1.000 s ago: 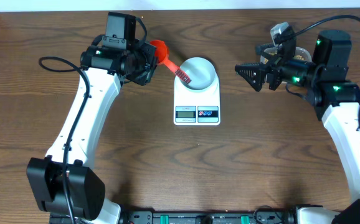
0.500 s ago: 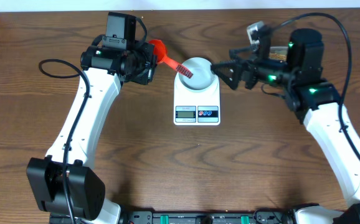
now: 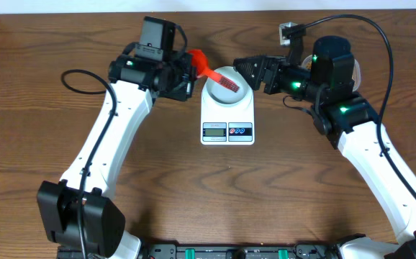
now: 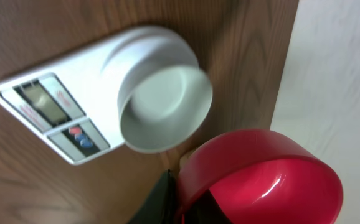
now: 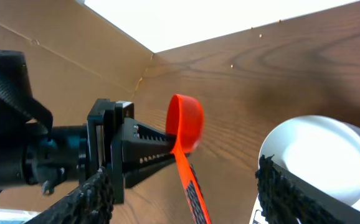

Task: Scoop item into bowl and weigh 50g on scale
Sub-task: 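Reach the right gripper over the scale and grasp the scoop handle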

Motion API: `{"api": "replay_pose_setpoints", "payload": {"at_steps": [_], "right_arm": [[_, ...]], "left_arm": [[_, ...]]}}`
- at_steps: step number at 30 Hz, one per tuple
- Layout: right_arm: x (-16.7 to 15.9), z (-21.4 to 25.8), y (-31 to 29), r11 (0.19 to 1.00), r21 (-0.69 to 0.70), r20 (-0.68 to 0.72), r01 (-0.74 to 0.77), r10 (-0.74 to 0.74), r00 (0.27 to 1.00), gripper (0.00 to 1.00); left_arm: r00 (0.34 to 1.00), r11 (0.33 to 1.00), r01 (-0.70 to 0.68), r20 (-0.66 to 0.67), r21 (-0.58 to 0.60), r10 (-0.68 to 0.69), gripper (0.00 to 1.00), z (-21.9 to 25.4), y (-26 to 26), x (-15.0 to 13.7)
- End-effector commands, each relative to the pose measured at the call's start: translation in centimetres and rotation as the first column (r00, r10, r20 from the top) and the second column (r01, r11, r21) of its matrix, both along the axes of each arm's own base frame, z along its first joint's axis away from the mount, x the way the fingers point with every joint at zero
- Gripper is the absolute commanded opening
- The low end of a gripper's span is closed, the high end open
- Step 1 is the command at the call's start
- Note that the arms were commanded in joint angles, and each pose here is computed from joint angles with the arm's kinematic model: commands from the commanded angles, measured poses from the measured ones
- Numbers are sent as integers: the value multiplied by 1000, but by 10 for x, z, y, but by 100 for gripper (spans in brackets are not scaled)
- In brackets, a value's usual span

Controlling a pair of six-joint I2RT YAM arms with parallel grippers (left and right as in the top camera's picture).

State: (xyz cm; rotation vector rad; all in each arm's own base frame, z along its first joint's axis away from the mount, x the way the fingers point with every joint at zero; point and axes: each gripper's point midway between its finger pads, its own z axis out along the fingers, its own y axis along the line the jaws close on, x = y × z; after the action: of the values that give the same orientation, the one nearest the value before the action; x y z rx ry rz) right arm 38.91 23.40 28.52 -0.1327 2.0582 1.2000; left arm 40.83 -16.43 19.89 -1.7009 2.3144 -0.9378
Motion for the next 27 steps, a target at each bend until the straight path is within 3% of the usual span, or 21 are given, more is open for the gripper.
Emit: {"api": "replay_pose_setpoints", "payload": {"at_steps": [1,8,22,27], "right_arm": [[0,3,5,1000,3,-16,8,-8,1000,70],[-3,-17,13,999,10,-93,-33,33,995,66],[-14,-23,36,997,27,-136,-73,76,988,37],[-13,-23,35,998,30,-144,-64,68,987,33]], "left_arm": [[1000,998,2,-14,-59,-3,7,8,-16,-5],[998,988,43,-41,-149,-50,7,14,-32,-12],[998,986,7,-65,-166,-18,7,14,-32,-12],[998,986,7,-65,-166,-18,7,14,-32,-12]]}}
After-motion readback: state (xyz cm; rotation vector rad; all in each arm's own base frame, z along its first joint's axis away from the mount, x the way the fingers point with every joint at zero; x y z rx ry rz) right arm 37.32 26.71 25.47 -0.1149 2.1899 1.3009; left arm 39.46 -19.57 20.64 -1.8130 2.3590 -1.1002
